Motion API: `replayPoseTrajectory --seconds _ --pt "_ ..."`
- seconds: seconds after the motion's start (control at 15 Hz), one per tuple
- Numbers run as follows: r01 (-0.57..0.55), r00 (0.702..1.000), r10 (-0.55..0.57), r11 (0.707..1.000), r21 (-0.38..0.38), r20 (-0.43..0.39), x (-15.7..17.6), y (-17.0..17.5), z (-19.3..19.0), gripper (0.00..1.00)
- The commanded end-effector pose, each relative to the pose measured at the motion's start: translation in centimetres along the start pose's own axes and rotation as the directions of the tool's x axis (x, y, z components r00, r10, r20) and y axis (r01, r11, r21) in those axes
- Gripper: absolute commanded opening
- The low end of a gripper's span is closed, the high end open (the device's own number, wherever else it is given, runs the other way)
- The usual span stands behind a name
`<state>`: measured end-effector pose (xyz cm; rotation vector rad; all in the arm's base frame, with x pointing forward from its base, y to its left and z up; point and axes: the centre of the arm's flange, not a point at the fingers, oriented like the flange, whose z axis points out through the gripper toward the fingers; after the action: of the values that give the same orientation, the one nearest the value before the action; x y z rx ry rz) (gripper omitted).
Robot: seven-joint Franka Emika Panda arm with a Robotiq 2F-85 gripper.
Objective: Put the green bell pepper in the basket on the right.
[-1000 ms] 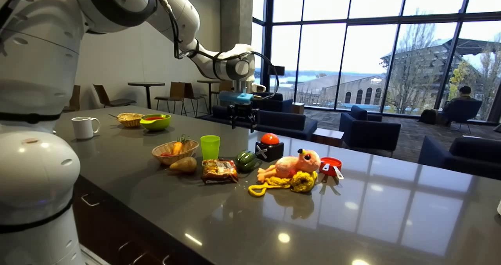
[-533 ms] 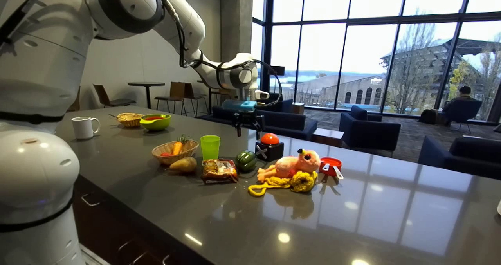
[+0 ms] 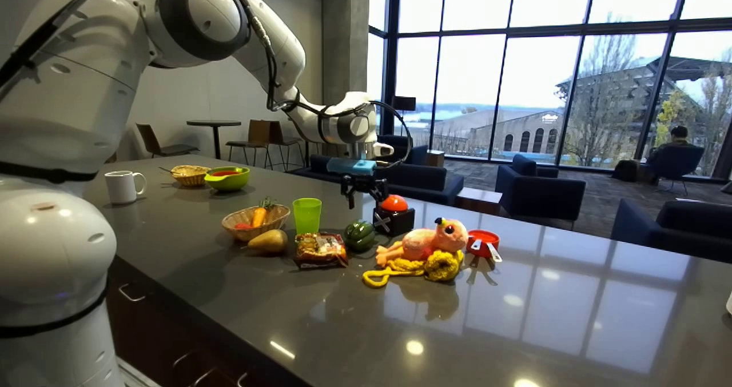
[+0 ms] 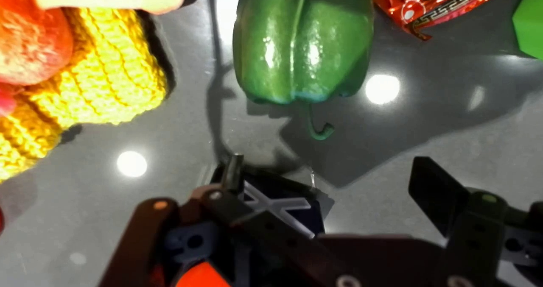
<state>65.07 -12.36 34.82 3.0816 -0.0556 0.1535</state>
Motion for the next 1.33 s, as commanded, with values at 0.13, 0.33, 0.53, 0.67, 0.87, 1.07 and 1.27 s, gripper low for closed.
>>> replayPoseTrajectory --seconds 0.13,0.33,0.53,0.67,0.87,1.07,1.27 --pt "0.025 1.0 -0.025 1.0 -0.006 -0.012 0.4 -0.2 1.7 1.0" --pt "0.047 0.999 -0.047 0.999 -0.003 0.0 0.3 -0.4 2.6 1.0" --pt "0.077 0.997 -0.077 0.997 -0.002 0.012 0.2 -0.6 3.4 1.0" --pt "0.095 0.995 -0.095 0.995 -0.007 0.02 0.1 -0.6 3.8 1.0" --pt "0.118 0.993 -0.118 0.993 -0.017 0.033 -0.2 -0.2 4.2 1.0" --pt "0.132 0.991 -0.131 0.991 -0.026 0.04 -0.5 0.4 4.3 1.0" --pt "0.137 0.99 -0.136 0.99 -0.03 0.04 -0.6 0.9 4.3 0.69"
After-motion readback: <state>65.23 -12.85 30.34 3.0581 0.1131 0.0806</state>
